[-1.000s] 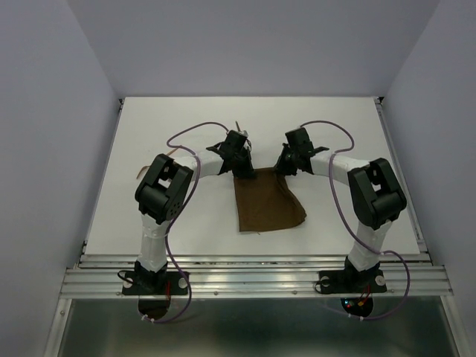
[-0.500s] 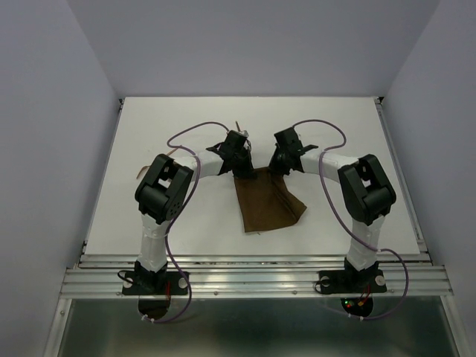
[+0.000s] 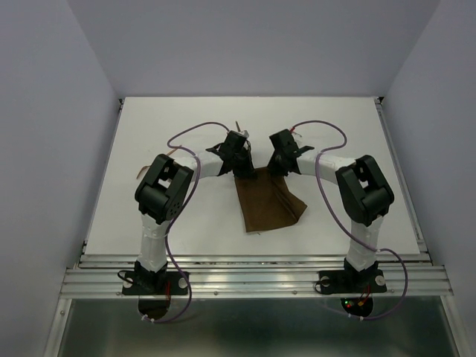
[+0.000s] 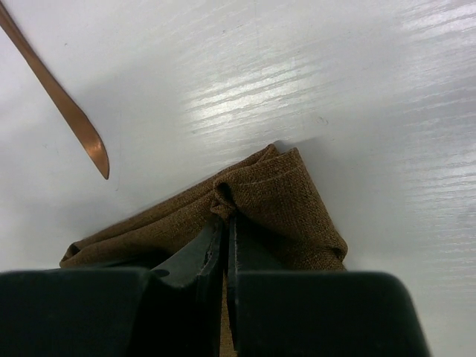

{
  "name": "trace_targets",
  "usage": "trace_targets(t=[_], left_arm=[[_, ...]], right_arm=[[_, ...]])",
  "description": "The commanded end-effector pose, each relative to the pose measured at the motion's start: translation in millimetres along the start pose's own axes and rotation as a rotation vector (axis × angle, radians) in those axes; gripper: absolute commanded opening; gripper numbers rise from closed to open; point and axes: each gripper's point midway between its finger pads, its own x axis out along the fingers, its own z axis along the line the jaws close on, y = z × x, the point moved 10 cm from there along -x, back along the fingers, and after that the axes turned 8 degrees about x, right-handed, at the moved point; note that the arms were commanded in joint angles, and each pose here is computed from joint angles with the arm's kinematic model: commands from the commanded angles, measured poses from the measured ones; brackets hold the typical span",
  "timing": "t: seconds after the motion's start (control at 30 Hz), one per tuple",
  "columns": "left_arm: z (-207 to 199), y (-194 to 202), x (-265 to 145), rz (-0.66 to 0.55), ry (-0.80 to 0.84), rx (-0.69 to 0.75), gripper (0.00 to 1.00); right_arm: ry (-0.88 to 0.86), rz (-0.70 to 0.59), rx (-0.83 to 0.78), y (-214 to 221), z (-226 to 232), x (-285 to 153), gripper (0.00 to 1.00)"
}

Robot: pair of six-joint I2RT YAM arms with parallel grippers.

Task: Fold the napkin into a case and place the utensils inside
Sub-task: Fold the lower triangle-folded napkin at the center of the board.

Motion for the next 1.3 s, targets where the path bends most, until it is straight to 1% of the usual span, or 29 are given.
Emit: trace_targets(t=[0.0,0.07,0.23,0.4,0.5,0.6,0.7,0.8,0.83,0.87,0.9,0.93,1.0,1.27], left_arm=[[-1,6,-12,0.018,-0.014,0.019,0.00],[-3,4,-15,0.008,-0.007,0.021,0.00],[-10,-3,-28,-0.025,0.005,0.021,0.00],[-15,-7,-44,-0.064,0.003,0.010,0.00],[-17,-5,-52,-0.076,0.013,-0.004,0.00],[-23,-3,-71,-0.115,0.073,-0.029,0.00],[-25,7,-77,-0.111,0.122,-0.070,0.00],[-23,19,-79,-0.095,0.140,-0.110,0.08],[-23,22,-79,-0.092,0.145,-0.119,0.16],[-18,29,-78,-0.080,0.139,-0.130,0.21],[-19,31,-80,-0.084,0.145,-0.141,0.29],[-17,33,-81,-0.083,0.141,-0.145,0.32],[-12,42,-82,-0.069,0.128,-0.153,0.34],[2,67,-100,-0.058,0.092,-0.133,0.34]], right_arm=[[0.096,-0.035,-0.003,-1,-9,10,0.01],[0.090,-0.034,-0.019,0,-6,9,0.01],[0.153,-0.059,-0.037,-1,-5,10,0.01],[0.266,-0.117,-0.111,4,-2,10,0.01],[0.304,-0.143,-0.142,7,5,14,0.01],[0.348,-0.148,-0.159,11,4,19,0.01],[0.375,-0.137,-0.152,14,3,27,0.01],[0.390,-0.125,-0.135,16,6,35,0.01],[0.409,-0.114,-0.135,17,5,36,0.01],[0.414,-0.111,-0.127,17,6,36,0.01],[0.421,-0.101,-0.108,17,9,38,0.01],[0.425,-0.097,-0.101,17,10,38,0.01],[0.430,-0.082,-0.072,18,13,39,0.01],[0.590,-0.010,0.012,21,20,40,0.01]])
